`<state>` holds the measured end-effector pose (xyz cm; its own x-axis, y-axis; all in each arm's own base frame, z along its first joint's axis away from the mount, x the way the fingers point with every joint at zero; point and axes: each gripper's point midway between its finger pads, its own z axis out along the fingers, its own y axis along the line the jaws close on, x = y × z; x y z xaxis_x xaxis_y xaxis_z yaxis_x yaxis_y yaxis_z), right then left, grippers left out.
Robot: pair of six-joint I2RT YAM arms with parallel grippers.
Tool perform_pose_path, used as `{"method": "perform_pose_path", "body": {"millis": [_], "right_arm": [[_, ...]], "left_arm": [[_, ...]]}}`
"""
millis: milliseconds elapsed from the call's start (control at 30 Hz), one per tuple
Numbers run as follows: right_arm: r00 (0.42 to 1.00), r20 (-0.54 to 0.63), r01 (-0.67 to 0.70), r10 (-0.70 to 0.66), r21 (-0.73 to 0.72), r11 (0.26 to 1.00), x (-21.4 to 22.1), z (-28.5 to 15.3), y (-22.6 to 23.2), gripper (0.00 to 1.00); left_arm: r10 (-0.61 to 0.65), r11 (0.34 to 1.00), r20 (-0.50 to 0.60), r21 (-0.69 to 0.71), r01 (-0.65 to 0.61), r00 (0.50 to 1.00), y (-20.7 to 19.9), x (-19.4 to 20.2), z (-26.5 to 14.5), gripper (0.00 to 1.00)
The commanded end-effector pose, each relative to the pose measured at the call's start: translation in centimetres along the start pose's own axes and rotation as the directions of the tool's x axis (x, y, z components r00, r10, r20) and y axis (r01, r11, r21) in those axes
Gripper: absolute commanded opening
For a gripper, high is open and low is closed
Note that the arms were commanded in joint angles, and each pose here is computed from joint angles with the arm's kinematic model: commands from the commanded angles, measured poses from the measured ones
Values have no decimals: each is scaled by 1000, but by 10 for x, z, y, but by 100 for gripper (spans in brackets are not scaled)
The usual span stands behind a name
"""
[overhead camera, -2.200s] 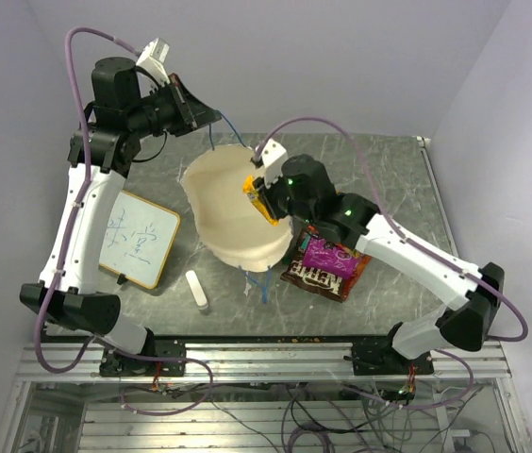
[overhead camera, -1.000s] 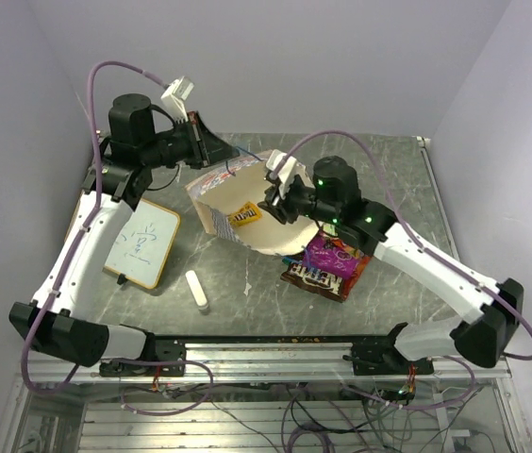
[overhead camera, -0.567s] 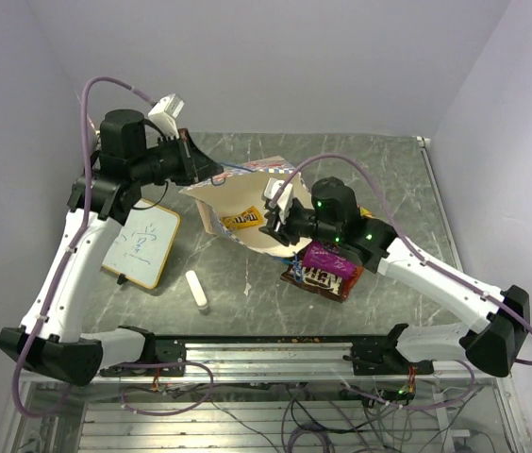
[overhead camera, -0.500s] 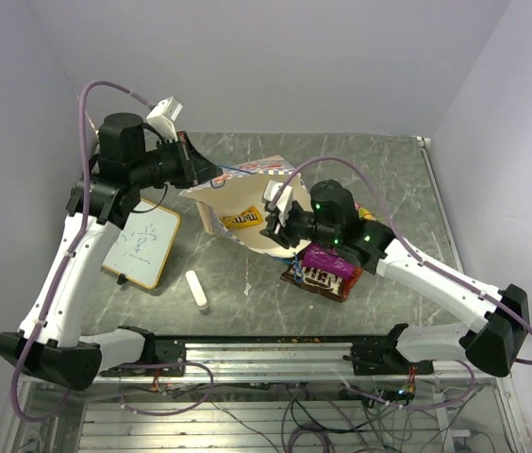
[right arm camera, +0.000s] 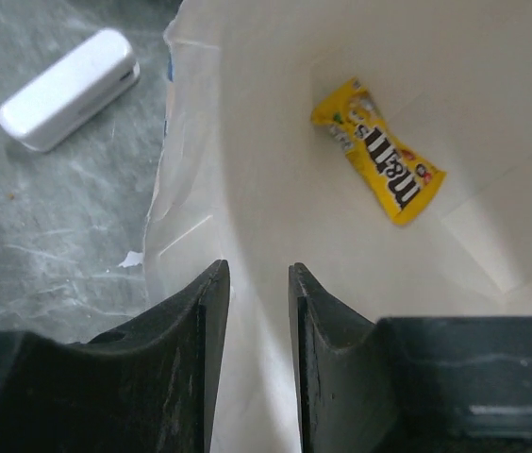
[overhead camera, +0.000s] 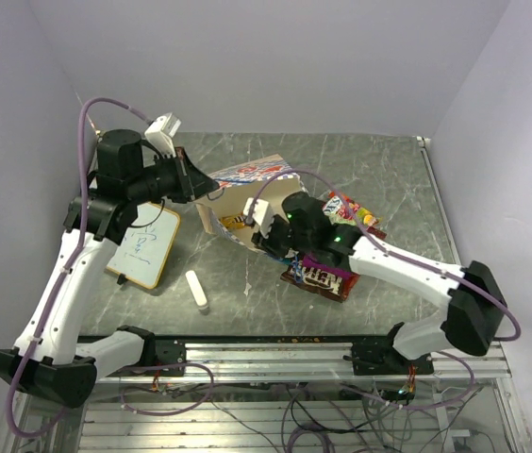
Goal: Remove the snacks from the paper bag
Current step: Take out the snack from the paper bag.
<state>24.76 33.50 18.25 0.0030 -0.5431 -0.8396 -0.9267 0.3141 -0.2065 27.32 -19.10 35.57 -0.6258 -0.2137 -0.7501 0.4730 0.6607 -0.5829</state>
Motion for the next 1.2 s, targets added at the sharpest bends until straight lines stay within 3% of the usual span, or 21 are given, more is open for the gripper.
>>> {"method": "perform_pose_path", "body": {"millis": [0,233,400,633,933,1167], "right_arm": [[998,3,60,-61,27,998,-6,22,0,31],[991,38,133,-131,-50,990,-24,74,33,31],[994,87,68,-64,-45,997,-44,102,37,31],[999,-42,25,-19,152,988,7,97,10,35],[984,-147,131,-99,224,966,37,109,-5,48],[959,-232,223,-165,257,940,55,140,-19,57]], "left_arm": [[65,998,68,-24,-63,996,-7,-17,-15,7],[121,992,144,-47,-115,982,-18,-45,-26,7],[138,990,120,-44,-134,983,-17,-45,-22,7],[112,991,100,58,-118,989,-27,-30,-17,7],[148,975,44,160,-153,988,-39,-18,-16,7],[178,971,29,157,-180,984,-39,-19,-16,7]]}}
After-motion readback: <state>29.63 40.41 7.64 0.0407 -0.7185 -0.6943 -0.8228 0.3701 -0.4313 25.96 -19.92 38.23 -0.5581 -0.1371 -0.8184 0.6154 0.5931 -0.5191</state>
